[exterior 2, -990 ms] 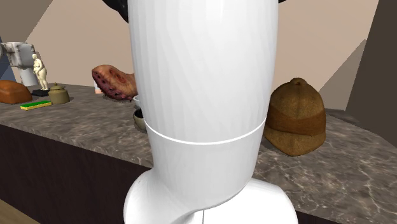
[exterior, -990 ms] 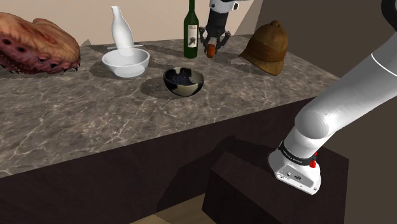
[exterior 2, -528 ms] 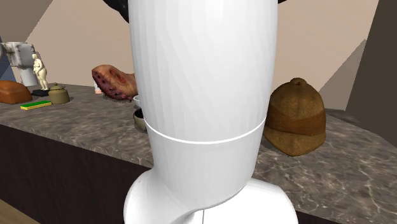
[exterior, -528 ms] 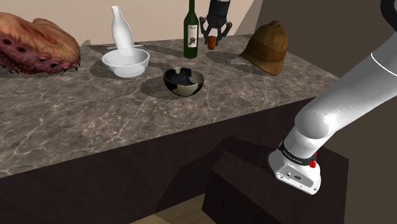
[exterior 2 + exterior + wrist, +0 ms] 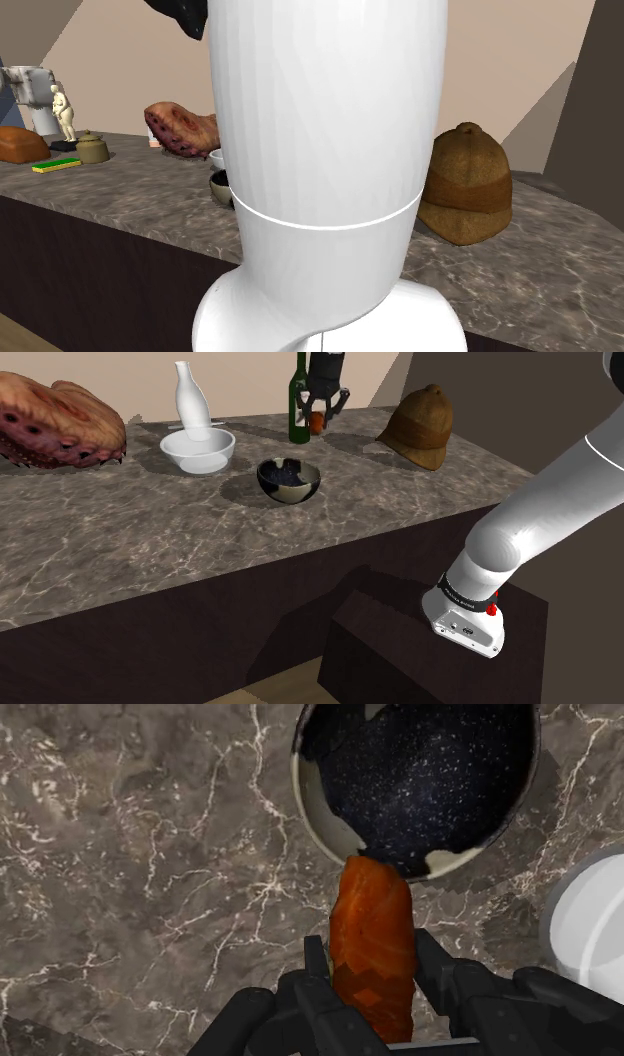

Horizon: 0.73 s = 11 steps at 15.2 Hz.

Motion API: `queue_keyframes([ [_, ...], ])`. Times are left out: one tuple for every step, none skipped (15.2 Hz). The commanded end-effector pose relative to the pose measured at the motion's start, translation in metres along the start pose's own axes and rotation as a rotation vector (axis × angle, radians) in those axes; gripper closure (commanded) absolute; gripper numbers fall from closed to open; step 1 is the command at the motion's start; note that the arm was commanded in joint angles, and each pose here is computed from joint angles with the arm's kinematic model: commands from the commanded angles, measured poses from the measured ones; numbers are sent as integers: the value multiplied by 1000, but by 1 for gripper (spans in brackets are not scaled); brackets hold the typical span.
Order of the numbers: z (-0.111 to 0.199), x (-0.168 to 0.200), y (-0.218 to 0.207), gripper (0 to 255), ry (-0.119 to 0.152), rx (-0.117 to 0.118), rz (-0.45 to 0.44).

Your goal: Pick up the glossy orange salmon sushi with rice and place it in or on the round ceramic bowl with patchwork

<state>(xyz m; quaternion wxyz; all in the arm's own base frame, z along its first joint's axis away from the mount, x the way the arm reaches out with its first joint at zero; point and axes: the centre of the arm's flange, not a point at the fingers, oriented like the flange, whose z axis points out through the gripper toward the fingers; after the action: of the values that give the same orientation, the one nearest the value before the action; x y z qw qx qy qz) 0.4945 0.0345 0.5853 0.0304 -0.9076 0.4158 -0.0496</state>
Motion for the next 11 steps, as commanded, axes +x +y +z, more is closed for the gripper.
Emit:
queue_keyframes([
  [-1, -22, -18, 255, 0, 0, 1],
  [0, -32, -27, 255, 0, 0, 1],
  [0, -42, -35, 255, 0, 0, 1],
  [0, -52, -44, 255, 0, 0, 1],
  [0, -62, -53, 255, 0, 0, 1],
  [0, -72, -61, 255, 0, 0, 1],
  [0, -81, -69, 255, 0, 0, 1],
  [6, -81, -68, 255, 0, 0, 1],
  [11, -82, -68, 255, 0, 0, 1],
  [16, -82, -67, 255, 0, 0, 1],
  [21, -82, -67, 255, 0, 0, 1],
])
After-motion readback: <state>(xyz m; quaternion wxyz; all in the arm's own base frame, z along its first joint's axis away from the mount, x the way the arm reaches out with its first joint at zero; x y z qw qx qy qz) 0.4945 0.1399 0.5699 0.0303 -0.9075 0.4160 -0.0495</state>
